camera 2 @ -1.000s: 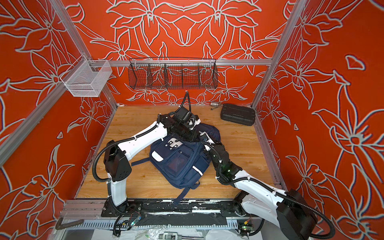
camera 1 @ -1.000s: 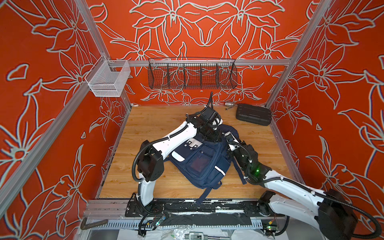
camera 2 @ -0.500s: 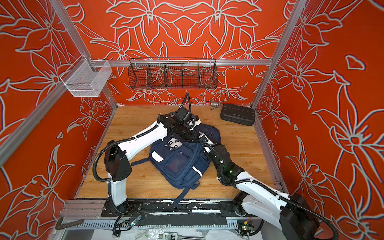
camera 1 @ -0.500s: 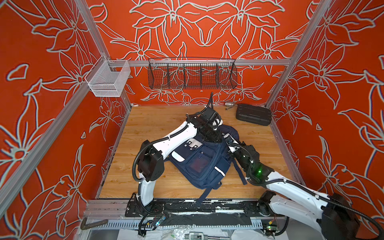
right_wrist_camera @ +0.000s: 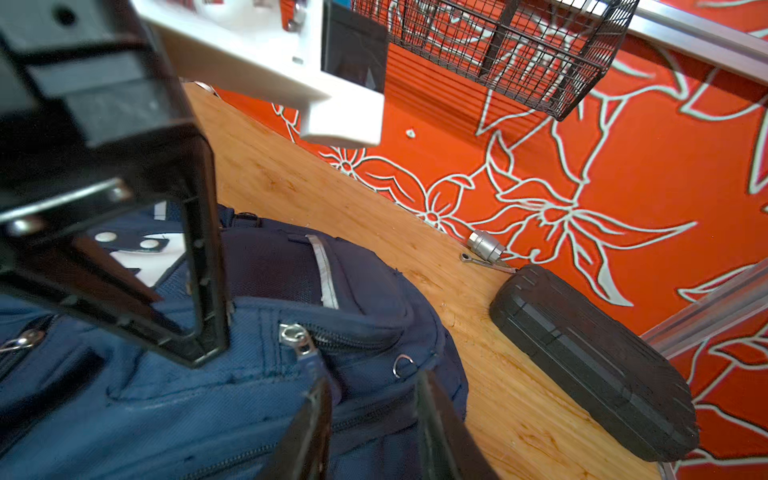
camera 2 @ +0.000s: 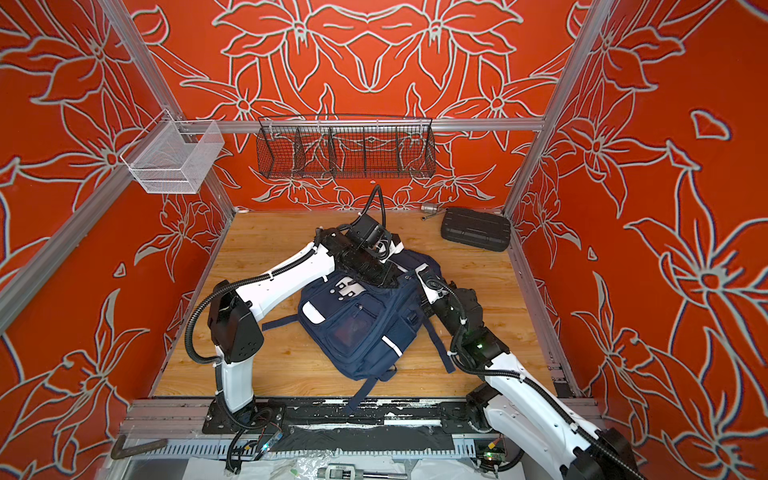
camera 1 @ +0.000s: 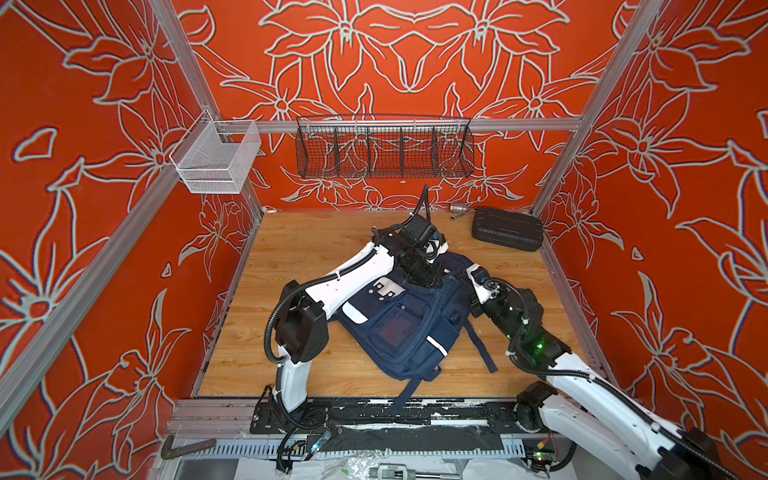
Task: Pack the student bag
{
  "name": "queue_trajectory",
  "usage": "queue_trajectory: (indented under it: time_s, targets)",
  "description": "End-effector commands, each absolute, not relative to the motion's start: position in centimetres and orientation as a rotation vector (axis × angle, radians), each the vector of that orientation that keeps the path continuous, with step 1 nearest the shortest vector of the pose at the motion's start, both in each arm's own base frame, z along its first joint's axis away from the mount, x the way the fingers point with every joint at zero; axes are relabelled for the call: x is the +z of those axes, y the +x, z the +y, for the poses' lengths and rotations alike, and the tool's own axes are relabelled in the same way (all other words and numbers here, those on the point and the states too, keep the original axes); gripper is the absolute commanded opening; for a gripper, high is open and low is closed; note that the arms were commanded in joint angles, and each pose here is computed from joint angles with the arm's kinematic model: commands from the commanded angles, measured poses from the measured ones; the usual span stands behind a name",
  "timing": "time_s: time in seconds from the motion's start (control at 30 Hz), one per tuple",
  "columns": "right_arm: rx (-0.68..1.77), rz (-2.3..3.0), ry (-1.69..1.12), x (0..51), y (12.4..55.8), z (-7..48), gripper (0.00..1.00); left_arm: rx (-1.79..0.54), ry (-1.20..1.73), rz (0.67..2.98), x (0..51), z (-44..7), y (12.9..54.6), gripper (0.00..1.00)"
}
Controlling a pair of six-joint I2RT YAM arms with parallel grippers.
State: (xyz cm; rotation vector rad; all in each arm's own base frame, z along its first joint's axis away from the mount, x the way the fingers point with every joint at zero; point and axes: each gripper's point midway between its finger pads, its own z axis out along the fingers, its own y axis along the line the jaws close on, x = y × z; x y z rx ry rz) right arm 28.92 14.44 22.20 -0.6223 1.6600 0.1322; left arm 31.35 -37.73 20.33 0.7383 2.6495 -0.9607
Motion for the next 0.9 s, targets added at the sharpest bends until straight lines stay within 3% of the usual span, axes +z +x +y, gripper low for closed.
queue_trajectory:
  time_s: [0.0,0.23,0.87]
  targets:
    - [0.319,1.739,-0.696,20.1,27.0,16.3,0.36,-1.036,0.873,2.515,24.5,-37.8,30.2,0.00]
    - [0.471,1.793,-0.677,19.0,26.8,17.2,0.36,-0.962,1.014,2.437,24.8,-36.7,29.8,0.00]
    - [0.501,1.737,-0.767,21.2,27.2,18.2,0.27,-0.892,1.142,2.414,23.8,-35.6,29.1,0.00]
